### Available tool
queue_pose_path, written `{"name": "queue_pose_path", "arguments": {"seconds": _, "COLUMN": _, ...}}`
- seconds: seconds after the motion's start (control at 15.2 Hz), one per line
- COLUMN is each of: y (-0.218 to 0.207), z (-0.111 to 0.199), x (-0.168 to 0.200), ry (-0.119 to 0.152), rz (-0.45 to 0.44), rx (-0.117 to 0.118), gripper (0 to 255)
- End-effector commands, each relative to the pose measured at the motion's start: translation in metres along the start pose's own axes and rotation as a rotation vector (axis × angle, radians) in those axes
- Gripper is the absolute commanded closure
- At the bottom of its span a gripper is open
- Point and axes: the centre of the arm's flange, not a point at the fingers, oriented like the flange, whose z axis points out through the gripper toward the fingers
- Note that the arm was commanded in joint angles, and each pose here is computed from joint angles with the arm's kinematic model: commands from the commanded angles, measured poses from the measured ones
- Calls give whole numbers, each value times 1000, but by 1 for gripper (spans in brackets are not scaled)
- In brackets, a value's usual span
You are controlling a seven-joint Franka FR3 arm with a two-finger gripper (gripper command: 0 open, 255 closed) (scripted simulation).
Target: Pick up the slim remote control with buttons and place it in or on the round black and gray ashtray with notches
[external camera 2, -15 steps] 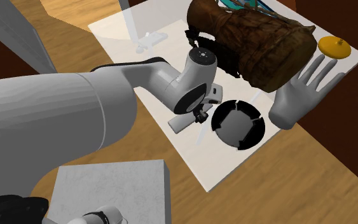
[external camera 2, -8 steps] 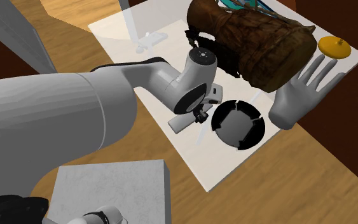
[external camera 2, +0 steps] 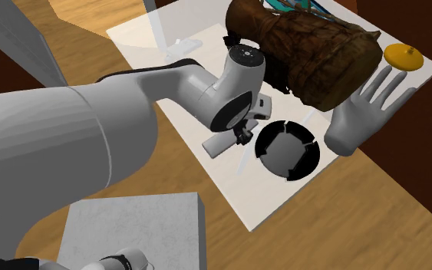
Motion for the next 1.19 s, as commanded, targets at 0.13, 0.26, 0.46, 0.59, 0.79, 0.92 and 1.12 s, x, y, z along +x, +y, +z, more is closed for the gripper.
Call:
{"name": "queue_pose_path", "arguments": {"seconds": 0.13, "y": 0, "z": -22, "x": 0, "ry": 0, "rz": 0, "rx": 0, "gripper": 255}}
{"name": "queue_pose_path", "arguments": {"seconds": 0.26, "y": 0, "z": -32, "x": 0, "ry": 0, "rz": 0, "rx": 0, "gripper": 255}}
{"name": "queue_pose_path", "arguments": {"seconds": 0.46, "y": 0, "z": -48, "x": 0, "ry": 0, "rz": 0, "rx": 0, "gripper": 255}}
{"name": "queue_pose_path", "arguments": {"seconds": 0.59, "y": 0, "z": -59, "x": -1, "ry": 0, "rz": 0, "rx": 0, "gripper": 255}}
{"name": "queue_pose_path", "arguments": {"seconds": 0.79, "y": 0, "z": -74, "x": -1, "ry": 0, "rz": 0, "rx": 0, "gripper": 255}}
{"name": "queue_pose_path", "arguments": {"seconds": 0.92, "y": 1, "z": -85, "x": -1, "ry": 0, "rz": 0, "rx": 0, "gripper": 255}}
{"name": "queue_pose_path", "arguments": {"seconds": 1.12, "y": 20, "z": -90, "x": 17, "ry": 0, "rz": 0, "rx": 0, "gripper": 255}}
